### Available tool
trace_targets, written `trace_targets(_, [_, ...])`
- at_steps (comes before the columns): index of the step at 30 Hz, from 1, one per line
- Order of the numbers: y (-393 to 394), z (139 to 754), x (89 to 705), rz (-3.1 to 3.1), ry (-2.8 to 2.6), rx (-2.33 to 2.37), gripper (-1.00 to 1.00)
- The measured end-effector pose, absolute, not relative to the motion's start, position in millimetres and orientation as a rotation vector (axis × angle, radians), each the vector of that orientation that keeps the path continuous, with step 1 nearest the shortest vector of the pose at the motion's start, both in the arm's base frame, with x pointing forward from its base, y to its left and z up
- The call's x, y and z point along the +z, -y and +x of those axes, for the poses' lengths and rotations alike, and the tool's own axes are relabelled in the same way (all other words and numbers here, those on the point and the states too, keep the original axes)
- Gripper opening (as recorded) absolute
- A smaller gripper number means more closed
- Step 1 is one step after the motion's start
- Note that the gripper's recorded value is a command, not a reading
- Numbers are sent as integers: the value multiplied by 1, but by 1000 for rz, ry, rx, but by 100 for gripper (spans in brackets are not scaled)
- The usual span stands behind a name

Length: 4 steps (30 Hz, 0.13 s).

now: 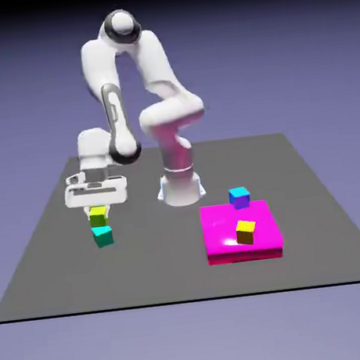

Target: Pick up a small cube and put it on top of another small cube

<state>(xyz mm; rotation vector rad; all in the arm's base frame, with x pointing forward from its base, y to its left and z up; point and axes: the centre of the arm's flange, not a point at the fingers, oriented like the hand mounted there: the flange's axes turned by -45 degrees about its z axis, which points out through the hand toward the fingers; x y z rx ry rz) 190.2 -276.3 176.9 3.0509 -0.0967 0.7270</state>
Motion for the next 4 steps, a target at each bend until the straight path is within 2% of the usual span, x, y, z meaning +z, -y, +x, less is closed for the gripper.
trace_targets(2, [276, 191, 170, 3050, 94, 709, -100])
trace_targets(3, [276, 191, 167, 3049, 92, 698, 100])
trace_targets(4, [276, 190, 167, 3048, 93, 699, 100])
